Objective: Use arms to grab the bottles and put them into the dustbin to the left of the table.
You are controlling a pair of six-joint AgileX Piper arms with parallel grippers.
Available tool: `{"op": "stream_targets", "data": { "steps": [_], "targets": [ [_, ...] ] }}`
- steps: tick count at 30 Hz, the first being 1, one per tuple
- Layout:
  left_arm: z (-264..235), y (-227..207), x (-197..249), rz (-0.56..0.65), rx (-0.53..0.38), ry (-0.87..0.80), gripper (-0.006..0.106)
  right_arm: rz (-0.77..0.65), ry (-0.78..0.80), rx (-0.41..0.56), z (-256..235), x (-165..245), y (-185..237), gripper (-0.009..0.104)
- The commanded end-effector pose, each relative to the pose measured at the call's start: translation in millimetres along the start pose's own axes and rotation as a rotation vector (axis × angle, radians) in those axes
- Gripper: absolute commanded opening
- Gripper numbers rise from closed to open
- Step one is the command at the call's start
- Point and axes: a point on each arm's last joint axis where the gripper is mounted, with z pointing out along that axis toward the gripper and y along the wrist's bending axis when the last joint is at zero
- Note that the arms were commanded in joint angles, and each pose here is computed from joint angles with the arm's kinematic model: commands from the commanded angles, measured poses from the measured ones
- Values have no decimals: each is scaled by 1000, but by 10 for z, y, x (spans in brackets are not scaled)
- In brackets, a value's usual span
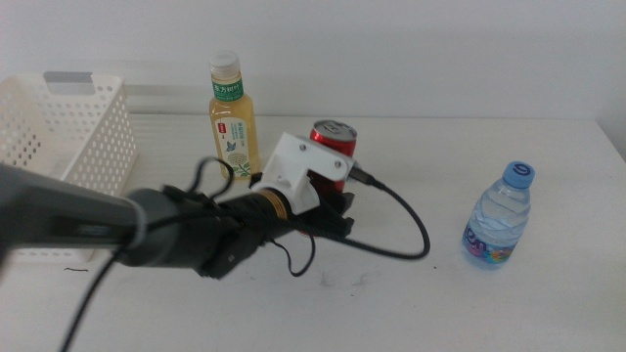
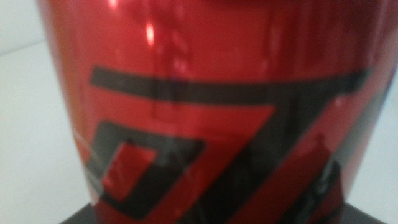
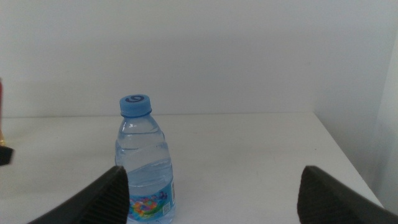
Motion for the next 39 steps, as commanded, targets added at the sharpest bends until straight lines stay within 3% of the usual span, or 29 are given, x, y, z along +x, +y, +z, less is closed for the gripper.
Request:
{"op": "stream_targets", "data": {
  "steps": [1, 6, 17, 24, 33, 39],
  "targets": [
    [-184, -10, -200, -1, -14, 2, 0, -8, -9, -1, -1, 1, 0, 93],
    [-554, -34, -410, 5, -54, 122, 0, -8, -9, -1, -1, 1, 0, 93],
    [-1123, -43, -718, 5, -95, 153, 0, -8, -9, -1, -1, 1, 0, 93],
    [-1148, -2, -614, -105, -113, 265, 0, -8, -9, -1, -1, 1, 0, 93],
    [-1468, 546, -1000, -307, -207, 490, 0, -8, -9, -1, -1, 1, 0, 93],
    [-2028, 1325, -1389, -493, -405, 445, 0, -8, -9, -1, -1, 1, 0, 93]
  ]
}}
